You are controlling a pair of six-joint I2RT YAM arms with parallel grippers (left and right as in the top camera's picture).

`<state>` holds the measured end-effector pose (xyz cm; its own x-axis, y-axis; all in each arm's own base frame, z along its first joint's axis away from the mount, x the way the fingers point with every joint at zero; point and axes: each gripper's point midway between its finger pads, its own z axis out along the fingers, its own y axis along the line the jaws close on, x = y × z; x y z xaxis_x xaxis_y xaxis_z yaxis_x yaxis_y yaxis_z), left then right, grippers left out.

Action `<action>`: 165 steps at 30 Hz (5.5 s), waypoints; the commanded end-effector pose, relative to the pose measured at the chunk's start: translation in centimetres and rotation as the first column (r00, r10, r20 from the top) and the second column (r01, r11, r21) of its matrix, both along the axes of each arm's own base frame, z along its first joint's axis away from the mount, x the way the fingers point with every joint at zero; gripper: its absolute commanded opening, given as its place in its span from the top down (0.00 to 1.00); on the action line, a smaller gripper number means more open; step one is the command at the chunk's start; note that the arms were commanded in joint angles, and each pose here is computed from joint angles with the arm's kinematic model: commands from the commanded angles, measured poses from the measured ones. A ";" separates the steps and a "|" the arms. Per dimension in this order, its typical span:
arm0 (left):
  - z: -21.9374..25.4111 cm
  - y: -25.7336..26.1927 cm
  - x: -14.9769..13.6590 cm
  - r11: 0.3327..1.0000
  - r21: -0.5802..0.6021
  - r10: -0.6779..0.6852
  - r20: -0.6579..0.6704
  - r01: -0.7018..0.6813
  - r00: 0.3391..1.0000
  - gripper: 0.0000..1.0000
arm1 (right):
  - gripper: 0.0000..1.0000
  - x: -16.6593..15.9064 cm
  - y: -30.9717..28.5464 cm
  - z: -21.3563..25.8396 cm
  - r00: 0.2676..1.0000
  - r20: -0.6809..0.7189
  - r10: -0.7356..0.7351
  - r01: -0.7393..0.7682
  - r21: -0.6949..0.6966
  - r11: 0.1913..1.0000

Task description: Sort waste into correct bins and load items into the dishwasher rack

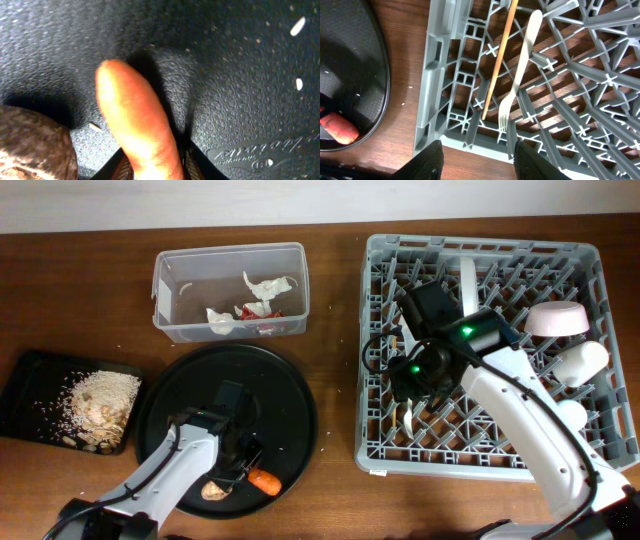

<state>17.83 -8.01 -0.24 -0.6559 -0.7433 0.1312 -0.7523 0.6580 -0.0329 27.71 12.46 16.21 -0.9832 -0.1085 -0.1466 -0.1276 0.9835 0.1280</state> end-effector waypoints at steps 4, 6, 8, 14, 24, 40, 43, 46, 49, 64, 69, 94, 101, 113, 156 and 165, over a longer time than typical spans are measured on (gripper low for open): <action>0.4 0.5 2.4 0.988 0.053 -0.153 0.092 0.148 0.984 0.75 | 0.50 0.3 -0.4 0.3 1.000 0.013 -0.011 0.011 -0.008 1.000; 1.4 0.6 3.9 0.974 0.083 -0.223 0.136 0.213 0.965 0.76 | 0.50 0.3 -0.4 0.3 1.000 0.013 -0.011 0.011 -0.008 1.000; 2.7 0.8 5.5 0.962 0.115 -0.266 0.171 0.249 0.949 0.76 | 0.50 0.3 -0.4 0.3 1.000 0.012 -0.011 0.011 -0.008 1.000; 7.4 4.2 10.8 0.955 0.174 -0.284 0.283 0.242 0.916 0.76 | 0.50 0.3 -0.4 0.3 1.000 0.013 -0.011 0.011 -0.008 1.000; 11.1 22.8 13.0 0.937 0.272 0.079 0.450 -0.221 0.890 0.78 | 0.50 0.3 -0.4 0.3 1.000 0.012 -0.011 0.011 -0.008 1.000; 5.1 31.8 7.9 0.849 0.281 0.356 0.321 -0.448 0.878 0.88 | 0.50 0.2 -0.4 0.3 1.000 0.009 -0.011 0.011 -0.009 1.000; 4.8 30.5 7.7 0.871 0.229 0.364 0.297 -0.436 0.883 0.93 | 0.50 0.2 -0.4 0.3 1.000 0.010 -0.011 0.011 -0.010 1.000; 4.4 28.7 7.4 0.891 0.156 0.378 0.263 -0.426 0.888 0.96 | 0.50 0.2 -0.4 0.3 1.000 0.010 -0.011 0.011 -0.009 1.000; 4.1 27.0 6.6 0.906 0.125 0.376 0.200 -0.404 0.905 0.97 | 0.50 0.2 -0.4 0.3 1.000 0.011 -0.011 0.012 -0.009 1.000; 4.2 26.4 5.4 0.909 0.138 0.375 0.140 -0.393 0.917 0.97 | 0.50 0.3 -0.4 0.3 1.000 0.013 -0.011 0.011 -0.008 1.000; 5.1 29.6 4.5 0.864 0.158 0.451 0.180 -0.479 0.874 0.95 | 0.50 0.3 -0.4 0.3 1.000 0.013 -0.011 0.011 -0.008 1.000; 5.5 24.6 11.8 0.969 0.227 0.028 0.270 -0.092 0.962 0.92 | 0.50 0.1 -0.4 0.3 1.000 0.006 -0.011 0.011 -0.011 1.000; 3.9 24.7 11.8 0.972 0.218 0.035 0.236 -0.088 0.971 0.98 | 0.51 0.1 -0.4 0.3 1.000 0.006 -0.011 0.011 -0.011 1.000; 2.4 20.0 16.0 0.995 0.070 -0.090 0.351 0.069 0.932 0.99 | 0.51 0.1 -0.4 0.3 1.000 0.006 -0.011 0.011 -0.011 1.000; 11.9 9.9 16.7 0.924 0.109 -0.377 0.410 0.366 0.831 0.43 | 0.50 -0.3 -0.6 0.2 1.000 -0.011 -0.012 0.012 -0.016 1.000; 10.7 -0.7 8.1 0.657 0.021 -0.747 0.151 0.754 0.647 0.23 | 0.49 -0.4 -0.6 0.2 1.000 -0.017 -0.011 0.011 -0.016 1.000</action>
